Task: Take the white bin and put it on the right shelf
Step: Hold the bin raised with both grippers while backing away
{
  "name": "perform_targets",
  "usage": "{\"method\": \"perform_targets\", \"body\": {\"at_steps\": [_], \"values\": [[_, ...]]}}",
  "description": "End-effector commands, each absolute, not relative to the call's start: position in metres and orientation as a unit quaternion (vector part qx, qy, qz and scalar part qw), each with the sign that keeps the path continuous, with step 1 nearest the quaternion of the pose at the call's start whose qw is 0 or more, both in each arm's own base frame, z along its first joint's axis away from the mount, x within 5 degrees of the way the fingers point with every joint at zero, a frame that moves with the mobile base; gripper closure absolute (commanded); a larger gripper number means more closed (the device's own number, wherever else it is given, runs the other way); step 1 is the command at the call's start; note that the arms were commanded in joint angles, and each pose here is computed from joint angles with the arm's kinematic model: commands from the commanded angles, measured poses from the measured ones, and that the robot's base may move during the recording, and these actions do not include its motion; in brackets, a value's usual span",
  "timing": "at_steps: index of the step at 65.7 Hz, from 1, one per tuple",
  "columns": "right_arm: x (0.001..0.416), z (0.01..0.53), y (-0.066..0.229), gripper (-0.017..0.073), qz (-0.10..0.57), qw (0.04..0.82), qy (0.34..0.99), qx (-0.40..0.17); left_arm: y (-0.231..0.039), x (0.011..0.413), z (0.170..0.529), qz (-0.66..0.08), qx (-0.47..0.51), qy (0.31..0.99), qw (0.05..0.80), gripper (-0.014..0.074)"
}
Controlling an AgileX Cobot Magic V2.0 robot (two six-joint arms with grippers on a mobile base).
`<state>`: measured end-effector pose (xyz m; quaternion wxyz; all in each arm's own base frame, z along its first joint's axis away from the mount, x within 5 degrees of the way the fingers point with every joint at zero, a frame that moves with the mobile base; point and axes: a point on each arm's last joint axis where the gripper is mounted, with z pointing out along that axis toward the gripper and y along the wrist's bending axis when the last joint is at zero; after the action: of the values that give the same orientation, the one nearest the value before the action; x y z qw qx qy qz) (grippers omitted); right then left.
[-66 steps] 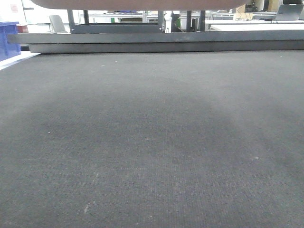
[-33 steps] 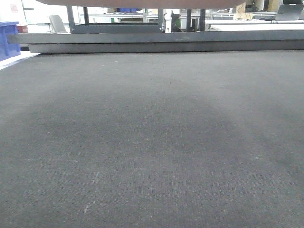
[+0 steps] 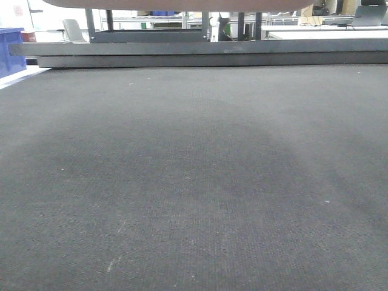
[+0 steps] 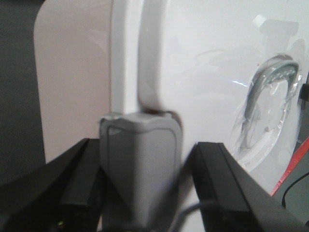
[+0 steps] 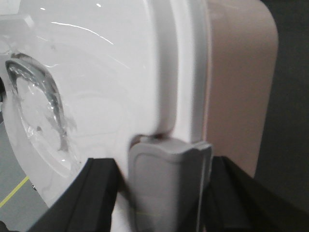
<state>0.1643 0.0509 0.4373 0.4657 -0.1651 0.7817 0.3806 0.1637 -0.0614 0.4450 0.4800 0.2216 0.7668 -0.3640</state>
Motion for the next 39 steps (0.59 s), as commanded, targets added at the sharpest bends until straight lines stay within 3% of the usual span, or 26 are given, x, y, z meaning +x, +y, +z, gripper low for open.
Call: {"method": "perform_targets", "body": {"at_steps": [1,39], "values": [[0.1410,0.4641,0.0657,0.0146,0.481,0.462,0.716,-0.206,-0.0720,0.1481,0.4696,-0.444,0.229,0.710,0.497,0.0353],[0.1410,0.4641,0.0657,0.0146,0.481,0.462,0.716,-0.206,-0.0720,0.1481,0.4696,-0.444,0.229,0.710,0.497,0.0353]]}}
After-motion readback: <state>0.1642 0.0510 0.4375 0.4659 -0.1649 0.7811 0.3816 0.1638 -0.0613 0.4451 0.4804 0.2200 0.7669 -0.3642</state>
